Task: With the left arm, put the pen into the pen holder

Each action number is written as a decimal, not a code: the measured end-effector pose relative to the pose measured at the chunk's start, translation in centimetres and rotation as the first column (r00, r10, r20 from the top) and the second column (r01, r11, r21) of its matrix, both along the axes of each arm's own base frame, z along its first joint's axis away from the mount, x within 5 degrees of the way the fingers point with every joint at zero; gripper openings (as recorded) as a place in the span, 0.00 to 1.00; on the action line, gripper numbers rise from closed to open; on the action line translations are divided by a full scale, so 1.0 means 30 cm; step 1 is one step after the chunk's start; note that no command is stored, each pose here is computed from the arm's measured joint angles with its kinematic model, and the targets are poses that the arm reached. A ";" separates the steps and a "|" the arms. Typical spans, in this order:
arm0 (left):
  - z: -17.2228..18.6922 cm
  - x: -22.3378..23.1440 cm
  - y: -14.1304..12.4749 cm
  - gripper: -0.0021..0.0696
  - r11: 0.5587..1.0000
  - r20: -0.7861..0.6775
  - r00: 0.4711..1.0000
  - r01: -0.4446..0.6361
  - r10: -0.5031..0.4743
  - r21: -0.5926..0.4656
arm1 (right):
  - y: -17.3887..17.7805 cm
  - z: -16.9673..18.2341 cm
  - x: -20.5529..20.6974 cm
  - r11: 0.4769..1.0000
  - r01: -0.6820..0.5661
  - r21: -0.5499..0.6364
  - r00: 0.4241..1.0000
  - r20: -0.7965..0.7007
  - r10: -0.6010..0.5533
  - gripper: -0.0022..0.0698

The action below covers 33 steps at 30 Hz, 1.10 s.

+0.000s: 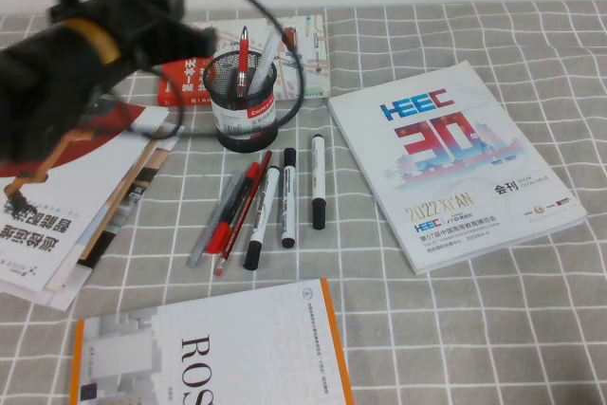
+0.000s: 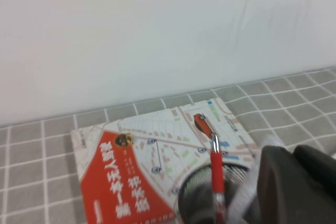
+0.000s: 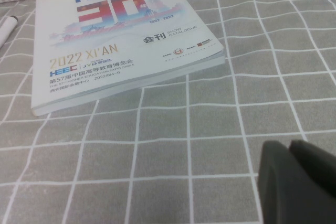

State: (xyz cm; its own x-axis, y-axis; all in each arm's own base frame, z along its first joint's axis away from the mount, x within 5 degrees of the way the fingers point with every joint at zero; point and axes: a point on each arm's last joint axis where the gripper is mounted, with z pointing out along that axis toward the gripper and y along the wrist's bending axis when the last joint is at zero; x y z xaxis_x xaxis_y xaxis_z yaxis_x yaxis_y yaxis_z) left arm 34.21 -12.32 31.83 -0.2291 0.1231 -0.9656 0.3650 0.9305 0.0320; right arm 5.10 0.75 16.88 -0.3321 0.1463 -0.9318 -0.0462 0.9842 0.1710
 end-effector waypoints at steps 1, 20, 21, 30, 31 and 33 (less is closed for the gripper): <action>0.035 -0.081 0.029 0.03 1.000 0.022 1.000 -0.001 0.002 -0.011 | 0.000 0.000 0.000 1.000 0.000 0.000 1.000 0.000 0.000 0.01; -0.123 -0.671 0.243 0.03 0.996 0.020 0.999 -0.035 0.037 -0.080 | 0.000 0.000 0.000 1.000 0.000 0.000 1.000 0.000 0.000 0.01; -0.141 -0.675 0.245 0.03 0.997 0.005 0.999 -0.037 0.038 -0.074 | 0.000 0.000 0.000 1.000 0.000 0.000 1.000 0.000 0.000 0.01; -0.173 -0.680 0.246 0.03 0.998 -0.016 0.999 -0.036 0.035 -0.059 | 0.000 0.000 0.000 1.000 0.000 0.000 1.000 0.000 0.000 0.01; -0.173 -0.681 0.246 0.03 0.998 -0.013 0.999 -0.034 0.034 -0.060 | 0.000 0.000 0.000 1.000 0.000 0.000 1.000 0.000 0.000 0.01; -0.170 -0.681 0.245 0.03 0.998 0.006 1.000 -0.026 0.026 -0.057 | 0.000 0.000 0.000 1.000 0.000 0.000 1.000 0.000 0.000 0.01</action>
